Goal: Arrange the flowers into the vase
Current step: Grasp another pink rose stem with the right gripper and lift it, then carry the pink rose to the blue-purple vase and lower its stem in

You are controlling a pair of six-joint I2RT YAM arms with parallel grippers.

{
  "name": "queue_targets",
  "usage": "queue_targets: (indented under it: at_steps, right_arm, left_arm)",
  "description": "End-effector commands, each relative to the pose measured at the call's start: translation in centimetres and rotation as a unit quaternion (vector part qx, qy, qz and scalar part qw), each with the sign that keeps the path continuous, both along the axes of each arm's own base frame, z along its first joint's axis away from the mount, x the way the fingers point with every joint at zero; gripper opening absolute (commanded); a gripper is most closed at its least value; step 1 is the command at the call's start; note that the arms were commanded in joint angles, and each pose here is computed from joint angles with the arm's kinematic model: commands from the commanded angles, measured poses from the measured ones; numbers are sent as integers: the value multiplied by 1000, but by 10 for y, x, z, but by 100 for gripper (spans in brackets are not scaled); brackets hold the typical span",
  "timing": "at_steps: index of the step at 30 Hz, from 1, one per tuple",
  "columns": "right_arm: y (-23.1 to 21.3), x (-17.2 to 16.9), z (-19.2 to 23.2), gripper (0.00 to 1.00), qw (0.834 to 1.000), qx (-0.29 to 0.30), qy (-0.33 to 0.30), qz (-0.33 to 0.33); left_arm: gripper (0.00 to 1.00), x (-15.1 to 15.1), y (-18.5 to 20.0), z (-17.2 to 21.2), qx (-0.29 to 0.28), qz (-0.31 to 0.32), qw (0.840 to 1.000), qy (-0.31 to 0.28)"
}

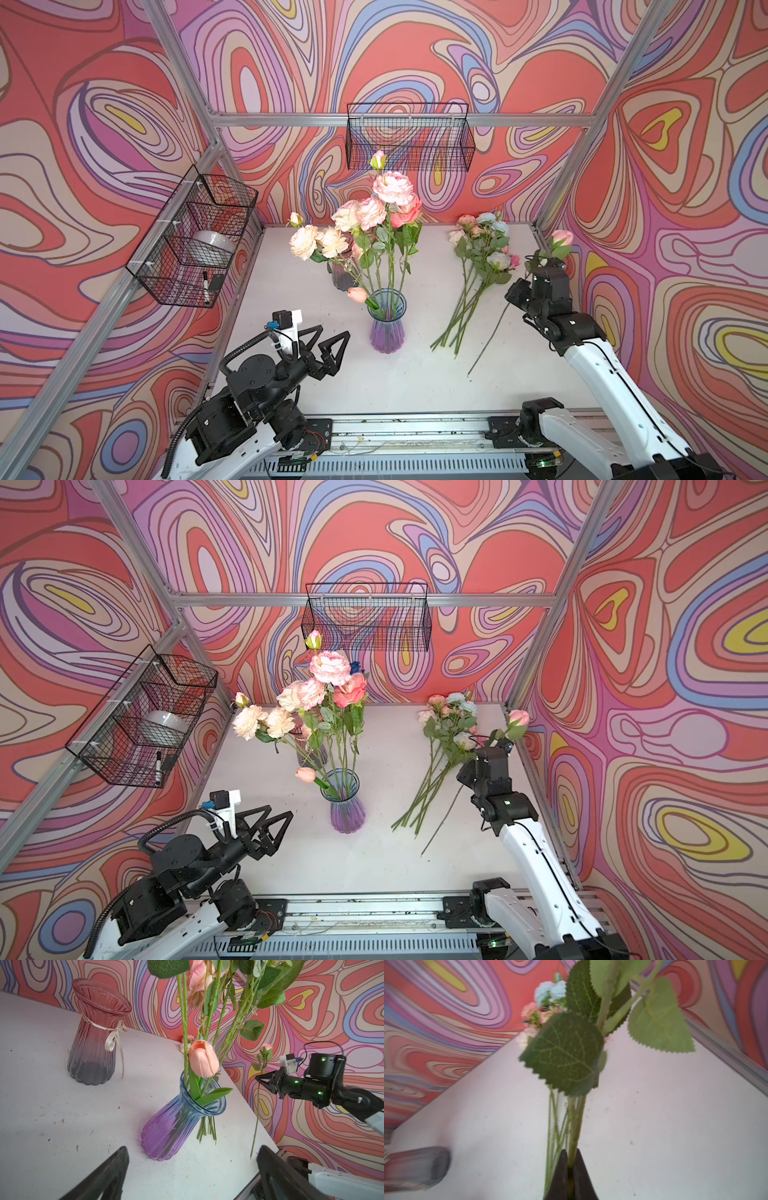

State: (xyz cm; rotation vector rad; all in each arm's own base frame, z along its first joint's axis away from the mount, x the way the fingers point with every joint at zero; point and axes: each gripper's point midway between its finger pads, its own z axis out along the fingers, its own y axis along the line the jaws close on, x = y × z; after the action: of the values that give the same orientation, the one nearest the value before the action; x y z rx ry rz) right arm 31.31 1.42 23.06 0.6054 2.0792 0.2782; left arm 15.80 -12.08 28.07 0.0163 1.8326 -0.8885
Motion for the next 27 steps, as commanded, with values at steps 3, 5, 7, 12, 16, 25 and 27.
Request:
queue_targets:
  at_steps: [3, 5, 7, 12, 16, 25, 27]
  right_arm:
    - [69, 1, 78, 0, 971, 64, -124, 195]
    - [82, -5, 101, 0, 956, 76, -163, 232]
    - [94, -12, 122, 0, 940, 85, -195, 265]
    - [120, -31, 176, 0, 900, 100, -262, 333]
    - [159, -42, 206, 0, 874, 80, -283, 386]
    - [241, -79, 265, 0, 820, 25, -394, 414]
    - [255, -88, 279, 0, 807, 11, -428, 407]
  left_arm:
    - [98, 3, 5, 12, 5, 14, 1000, -10]
    - [98, 3, 6, 14, 6, 16, 1000, -11]
    - [98, 3, 6, 15, 7, 17, 1000, -11]
    - [98, 4, 6, 16, 8, 19, 1000, -11]
    - [98, 6, 3, 16, 12, 17, 1000, -7]
    - [98, 8, 3, 17, 10, 20, 1000, -5]
    - [98, 8, 3, 18, 11, 21, 1000, -6]
